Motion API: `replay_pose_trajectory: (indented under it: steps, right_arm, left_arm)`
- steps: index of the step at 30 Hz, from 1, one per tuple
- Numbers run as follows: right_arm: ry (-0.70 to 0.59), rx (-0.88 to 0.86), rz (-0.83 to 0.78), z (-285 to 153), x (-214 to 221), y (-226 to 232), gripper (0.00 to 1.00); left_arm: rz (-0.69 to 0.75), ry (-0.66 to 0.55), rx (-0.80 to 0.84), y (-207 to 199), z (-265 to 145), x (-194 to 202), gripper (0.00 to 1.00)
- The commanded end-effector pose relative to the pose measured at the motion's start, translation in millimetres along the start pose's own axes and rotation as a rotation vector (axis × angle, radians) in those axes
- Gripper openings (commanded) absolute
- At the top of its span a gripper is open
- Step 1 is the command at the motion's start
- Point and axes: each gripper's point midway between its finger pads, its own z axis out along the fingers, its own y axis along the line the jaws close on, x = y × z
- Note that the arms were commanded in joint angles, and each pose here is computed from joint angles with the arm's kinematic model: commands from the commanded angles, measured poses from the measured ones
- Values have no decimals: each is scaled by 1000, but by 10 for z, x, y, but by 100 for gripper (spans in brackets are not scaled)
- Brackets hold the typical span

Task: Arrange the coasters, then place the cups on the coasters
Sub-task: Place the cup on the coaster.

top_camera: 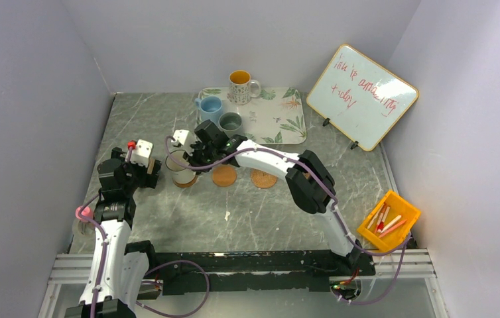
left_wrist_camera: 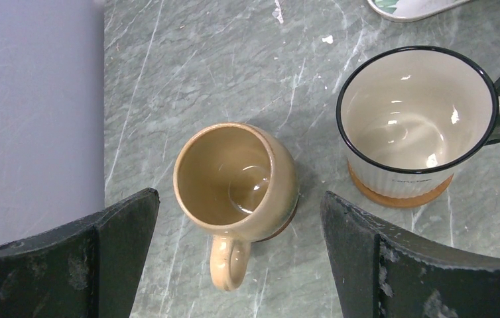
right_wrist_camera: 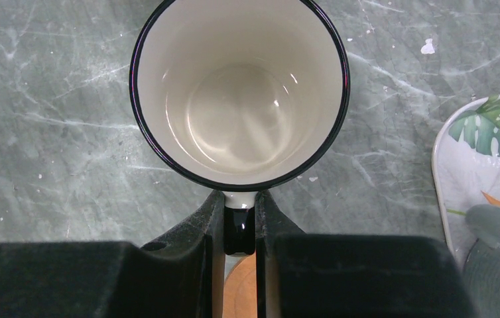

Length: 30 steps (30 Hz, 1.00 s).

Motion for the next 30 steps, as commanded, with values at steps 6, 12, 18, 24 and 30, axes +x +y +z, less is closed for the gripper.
replay_pose_trajectory:
  steps: [6,12,18,24,30]
  right_arm:
    - [-97,30,-66,-147,-284,9,15]
    - [-81,46,-69,-161,-224,-9,17]
    - [-96,60,-80,-252,-253,-6,18]
    - [-89,63,-82,-250,-194,1,19]
    - [-79,79,-67,-185,-147,-40,23]
  left_arm:
    - [-4,-43,-5,21,-7,-98,96]
    - [-2,-45,-3,20,-10,-101,96]
    - [-3,-46,2,10,-9,-103,96]
    - [-1,-46,6,3,-12,-102,96]
    - [1,-48,7,2,-19,-102,96]
